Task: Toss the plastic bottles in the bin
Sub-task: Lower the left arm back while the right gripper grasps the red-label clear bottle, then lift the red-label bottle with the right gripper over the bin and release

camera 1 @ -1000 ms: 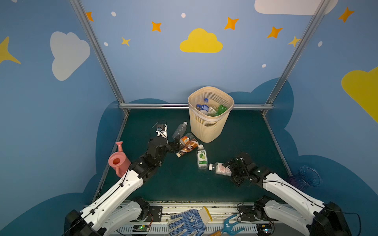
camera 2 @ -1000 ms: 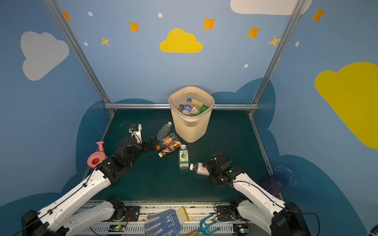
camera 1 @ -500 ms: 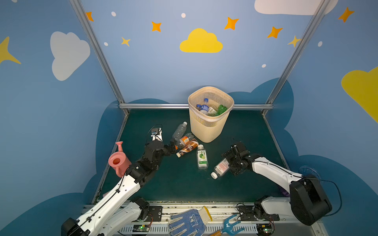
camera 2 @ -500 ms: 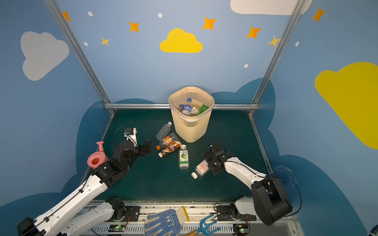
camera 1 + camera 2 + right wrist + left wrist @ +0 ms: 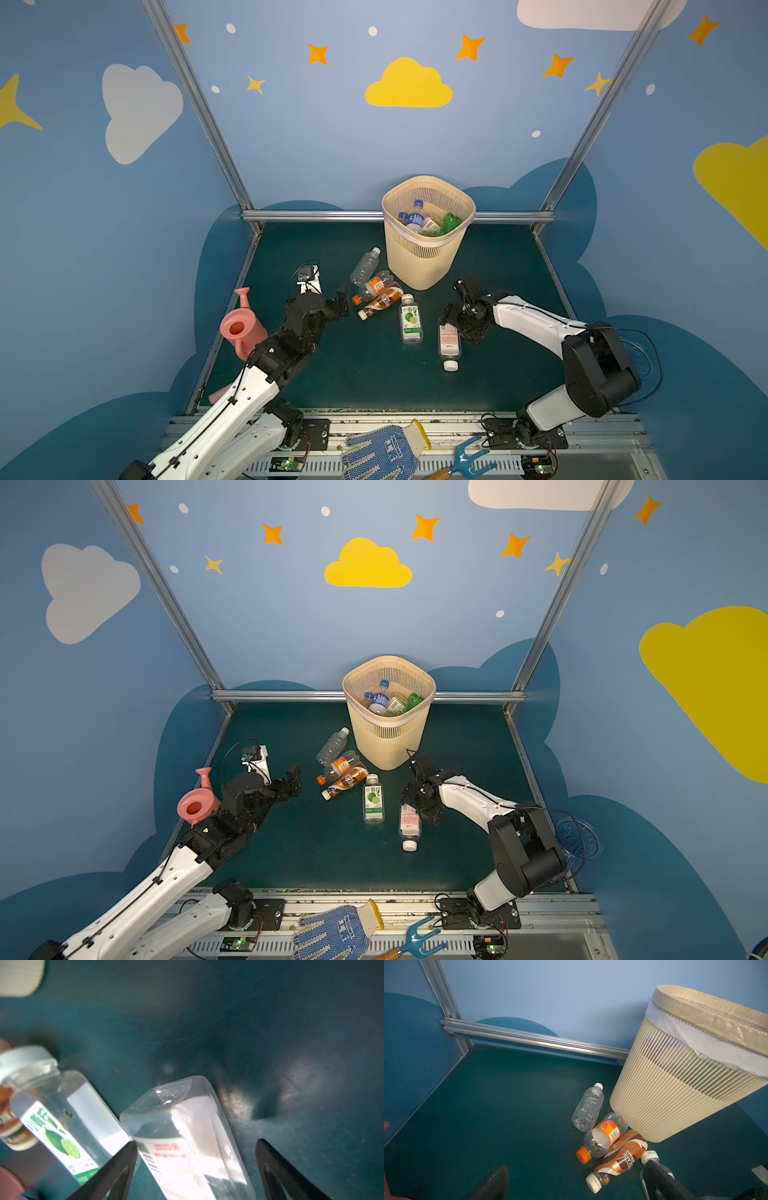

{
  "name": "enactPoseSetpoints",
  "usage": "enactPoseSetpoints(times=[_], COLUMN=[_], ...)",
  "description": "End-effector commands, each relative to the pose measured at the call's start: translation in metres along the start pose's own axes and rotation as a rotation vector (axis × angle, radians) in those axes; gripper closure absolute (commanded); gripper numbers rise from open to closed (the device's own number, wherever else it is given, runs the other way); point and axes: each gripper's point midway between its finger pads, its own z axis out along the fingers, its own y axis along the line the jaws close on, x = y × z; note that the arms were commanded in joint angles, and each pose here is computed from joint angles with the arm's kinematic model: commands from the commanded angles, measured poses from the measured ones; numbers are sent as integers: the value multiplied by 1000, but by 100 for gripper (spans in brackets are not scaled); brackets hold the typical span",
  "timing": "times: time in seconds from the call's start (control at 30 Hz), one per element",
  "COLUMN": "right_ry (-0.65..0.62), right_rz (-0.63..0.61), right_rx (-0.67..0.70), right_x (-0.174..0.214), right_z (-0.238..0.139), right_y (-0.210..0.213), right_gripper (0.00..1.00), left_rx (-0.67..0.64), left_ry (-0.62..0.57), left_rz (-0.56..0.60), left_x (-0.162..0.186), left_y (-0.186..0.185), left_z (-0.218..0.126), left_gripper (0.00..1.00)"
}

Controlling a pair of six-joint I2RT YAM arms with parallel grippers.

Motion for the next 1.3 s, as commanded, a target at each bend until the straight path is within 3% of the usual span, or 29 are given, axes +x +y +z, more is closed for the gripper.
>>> enactPoseSetpoints(times=[0.0, 0.2, 0.47, 0.83, 1.27], right_ry=[61, 32, -24, 57, 137], right_rz=[-169, -209, -243, -370, -386], right_rx=[127, 151, 156, 257, 222], right_x=[17, 14, 3, 28, 39], right_z=[5, 2, -18, -3, 8], right_y=[-17, -15, -12, -23, -16], right_gripper=[14, 17, 11, 12, 42], left_rx=[-28, -34, -36, -49, -69], left_ry=[5, 7, 12, 5, -1], left_rz=[-13, -15, -39, -36, -42], left_x=[3, 5, 12, 12, 18], left_y=[9, 13, 17, 22, 30], left_z=[-3, -6, -6, -11, -15], left_gripper=[0, 0, 0, 0, 0])
